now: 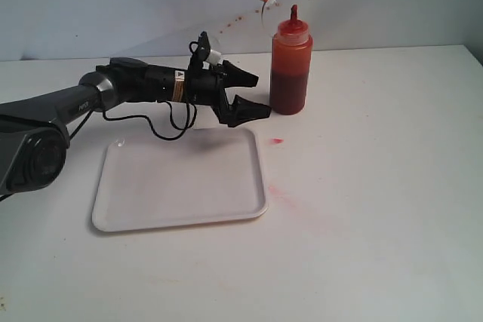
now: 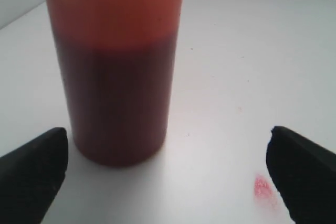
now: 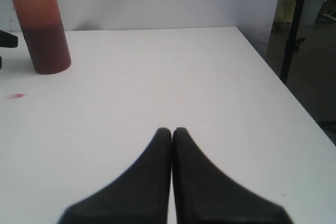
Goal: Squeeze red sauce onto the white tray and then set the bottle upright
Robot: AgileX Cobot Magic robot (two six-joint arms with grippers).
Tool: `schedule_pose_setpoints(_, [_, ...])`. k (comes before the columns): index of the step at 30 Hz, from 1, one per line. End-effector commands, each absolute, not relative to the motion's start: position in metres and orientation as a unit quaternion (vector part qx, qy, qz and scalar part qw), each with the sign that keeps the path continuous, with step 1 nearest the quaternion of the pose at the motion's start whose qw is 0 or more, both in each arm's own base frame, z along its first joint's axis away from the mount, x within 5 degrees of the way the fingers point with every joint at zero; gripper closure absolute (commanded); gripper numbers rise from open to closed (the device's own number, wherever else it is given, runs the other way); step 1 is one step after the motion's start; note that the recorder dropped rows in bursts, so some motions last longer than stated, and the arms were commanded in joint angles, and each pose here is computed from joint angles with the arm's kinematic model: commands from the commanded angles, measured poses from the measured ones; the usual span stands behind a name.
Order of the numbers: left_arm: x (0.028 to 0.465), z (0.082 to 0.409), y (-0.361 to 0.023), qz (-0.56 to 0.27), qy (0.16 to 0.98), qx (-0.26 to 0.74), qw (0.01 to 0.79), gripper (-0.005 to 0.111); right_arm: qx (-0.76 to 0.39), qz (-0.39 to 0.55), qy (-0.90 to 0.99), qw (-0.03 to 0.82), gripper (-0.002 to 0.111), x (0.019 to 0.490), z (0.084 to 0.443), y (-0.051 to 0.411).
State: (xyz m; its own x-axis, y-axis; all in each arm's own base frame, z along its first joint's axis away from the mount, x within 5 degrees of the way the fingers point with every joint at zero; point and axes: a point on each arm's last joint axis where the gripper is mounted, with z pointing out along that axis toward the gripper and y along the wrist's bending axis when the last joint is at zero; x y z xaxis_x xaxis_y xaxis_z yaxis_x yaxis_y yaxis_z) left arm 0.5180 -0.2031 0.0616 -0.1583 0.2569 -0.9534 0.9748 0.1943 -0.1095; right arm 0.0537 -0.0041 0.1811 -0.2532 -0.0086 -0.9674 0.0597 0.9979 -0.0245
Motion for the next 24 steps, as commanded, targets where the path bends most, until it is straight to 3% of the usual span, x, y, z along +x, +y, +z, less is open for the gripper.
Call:
schedule_pose_setpoints(1, [0.5188, 0.0625, -0.2124, -0.396, 0.647, 0.483, 0.438, 0.012, 0.013, -0.036, 0.788, 0.614, 0.108, 0.0535, 0.1831, -0.0046])
schedule_pose_setpoints(9, [0.5213, 0.0592, -0.2216, -0.361, 0.661, 0.482, 0.448, 0.013, 0.013, -0.036, 0.788, 0.614, 0.108, 0.0535, 0.1831, -0.0046])
schedule_pose_setpoints(16, [0.5228, 0.0605, -0.2217, -0.363, 0.664, 0.471, 0.454, 0.029, 0.014, -0.035, 0.788, 0.614, 0.108, 0.0535, 0.1831, -0.0045])
schedule_pose_setpoints(24, [0.5235, 0.0606, -0.2215, -0.361, 0.665, 0.468, 0.456, 0.030, 0.014, -0.035, 0.788, 0.614, 0.108, 0.0535, 0.1831, -0.0045])
